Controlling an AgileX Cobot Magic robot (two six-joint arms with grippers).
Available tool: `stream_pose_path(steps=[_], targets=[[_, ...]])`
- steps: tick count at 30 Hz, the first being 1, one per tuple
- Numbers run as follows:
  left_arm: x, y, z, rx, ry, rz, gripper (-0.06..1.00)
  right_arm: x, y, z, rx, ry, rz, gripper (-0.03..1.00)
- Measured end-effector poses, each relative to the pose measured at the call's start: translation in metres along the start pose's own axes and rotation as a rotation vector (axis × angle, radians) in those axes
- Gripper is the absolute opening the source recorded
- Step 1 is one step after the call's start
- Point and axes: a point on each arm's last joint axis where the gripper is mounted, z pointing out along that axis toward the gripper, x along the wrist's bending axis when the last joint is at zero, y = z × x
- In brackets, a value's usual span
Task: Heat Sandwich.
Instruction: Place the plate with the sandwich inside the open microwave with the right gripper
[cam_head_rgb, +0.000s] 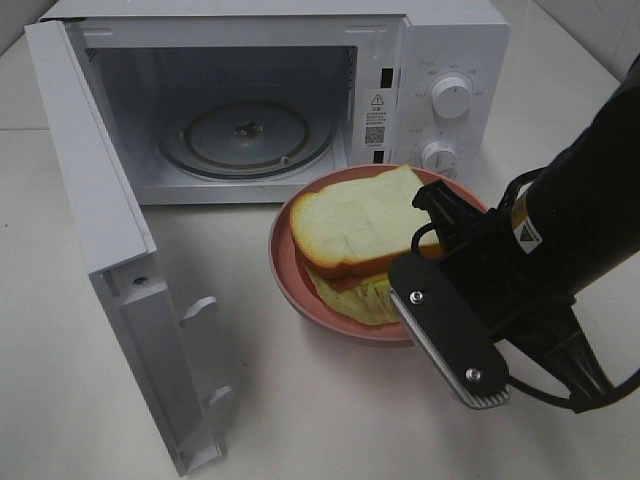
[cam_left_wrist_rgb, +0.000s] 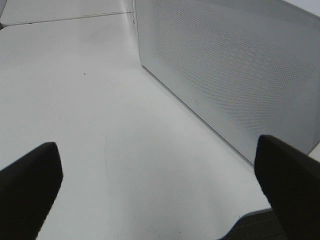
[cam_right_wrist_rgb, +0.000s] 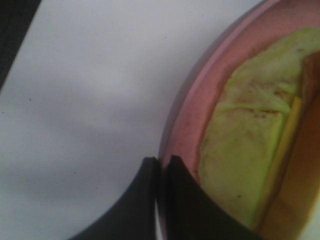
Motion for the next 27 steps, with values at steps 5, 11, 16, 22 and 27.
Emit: stream_pose_path(steps=[5, 11, 16, 22, 27], targets=[[0.0, 0.0, 0.0, 0.0, 0.0, 0.0, 0.99, -0.001, -0.011, 0.001, -0.037, 0.009, -0.034, 0.03], [0.0, 0.0, 0.0, 0.0, 0.0, 0.0, 0.99, -0.001, -0.018, 0.001, -0.047, 0.014, -0.068, 0.03], [0.0, 0.0, 0.0, 0.0, 0.0, 0.0, 0.99, -0.001, -0.018, 0.001, -0.065, 0.018, -0.046, 0.03], [0.0, 0.0, 0.0, 0.0, 0.0, 0.0, 0.99, -0.009, -0.009, -0.006, -0.095, -0.004, -0.05, 0.03], [0.0, 0.0, 0.0, 0.0, 0.0, 0.0, 0.99, -0.023, -0.005, -0.011, -0.112, -0.037, -0.045, 0.03]])
